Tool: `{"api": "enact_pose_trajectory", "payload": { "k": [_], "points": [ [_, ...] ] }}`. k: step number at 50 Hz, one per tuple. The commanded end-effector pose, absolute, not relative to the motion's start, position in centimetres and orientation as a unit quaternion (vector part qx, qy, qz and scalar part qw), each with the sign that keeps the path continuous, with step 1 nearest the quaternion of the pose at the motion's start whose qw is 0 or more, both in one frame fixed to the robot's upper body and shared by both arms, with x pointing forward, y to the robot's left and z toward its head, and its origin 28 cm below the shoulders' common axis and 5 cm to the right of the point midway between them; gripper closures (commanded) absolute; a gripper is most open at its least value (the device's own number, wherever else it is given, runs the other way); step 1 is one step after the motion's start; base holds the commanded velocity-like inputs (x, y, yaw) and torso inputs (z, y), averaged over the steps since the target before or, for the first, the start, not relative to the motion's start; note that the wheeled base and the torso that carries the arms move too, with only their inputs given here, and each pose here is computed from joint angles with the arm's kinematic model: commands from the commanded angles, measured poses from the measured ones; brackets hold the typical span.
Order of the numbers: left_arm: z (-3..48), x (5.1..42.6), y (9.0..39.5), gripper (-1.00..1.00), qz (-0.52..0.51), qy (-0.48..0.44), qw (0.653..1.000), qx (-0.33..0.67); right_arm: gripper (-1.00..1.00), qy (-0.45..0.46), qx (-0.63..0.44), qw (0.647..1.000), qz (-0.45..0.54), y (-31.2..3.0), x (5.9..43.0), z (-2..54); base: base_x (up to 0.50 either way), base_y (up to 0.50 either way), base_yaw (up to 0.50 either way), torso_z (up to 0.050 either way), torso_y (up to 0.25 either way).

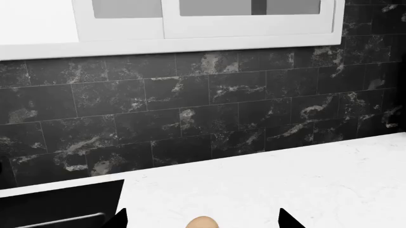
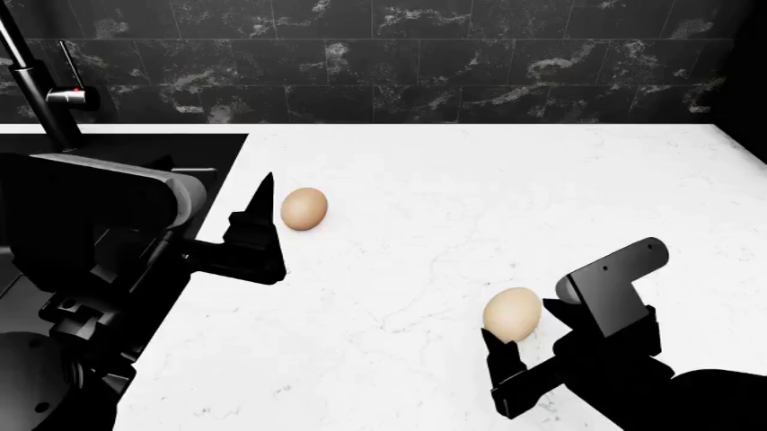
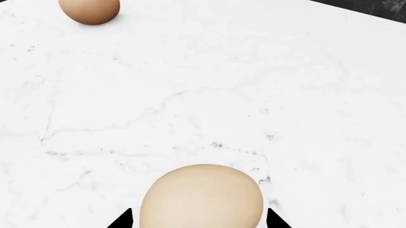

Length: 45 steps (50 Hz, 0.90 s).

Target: Place the eggs and milk next to the bowl.

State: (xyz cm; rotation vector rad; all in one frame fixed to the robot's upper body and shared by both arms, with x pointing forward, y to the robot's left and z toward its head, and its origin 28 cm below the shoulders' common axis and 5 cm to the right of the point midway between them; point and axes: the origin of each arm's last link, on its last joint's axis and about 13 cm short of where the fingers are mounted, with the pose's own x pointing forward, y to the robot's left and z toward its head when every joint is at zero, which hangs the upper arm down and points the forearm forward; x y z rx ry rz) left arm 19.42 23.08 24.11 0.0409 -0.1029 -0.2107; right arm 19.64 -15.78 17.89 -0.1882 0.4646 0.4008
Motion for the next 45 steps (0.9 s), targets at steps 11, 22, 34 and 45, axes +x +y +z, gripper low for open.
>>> {"api": "enact_pose_trajectory", "payload": {
  "k": [11,22,34,45],
  "points": [
    [23.9,19.5,23.2,-1.00,-0.103,-0.051,0.993,0.019,-1.00,0.233,-0.093,0.945,0.207,-15.5,20.4,17.3,0.00,0.00,0.00,0.000,0.000],
    [23.9,19.5,23.2,-1.00,-0.103,-0.050,0.993,0.020,-1.00,0.237,-0.093,0.945,0.204,-15.6,20.4,17.2,0.00,0.00,0.00,0.000,0.000],
    [24.0,19.4,23.3,-1.00,-0.101,-0.051,0.993,0.020,1.00,0.233,-0.100,0.946,0.201,-15.7,20.1,17.2,0.00,0.00,0.00,0.000,0.000],
    [24.0,19.4,23.4,-1.00,-0.099,-0.050,0.994,0.018,1.00,0.187,-0.098,0.961,0.180,-16.0,19.7,18.2,0.00,0.00,0.00,0.000,0.000]
  ]
}}
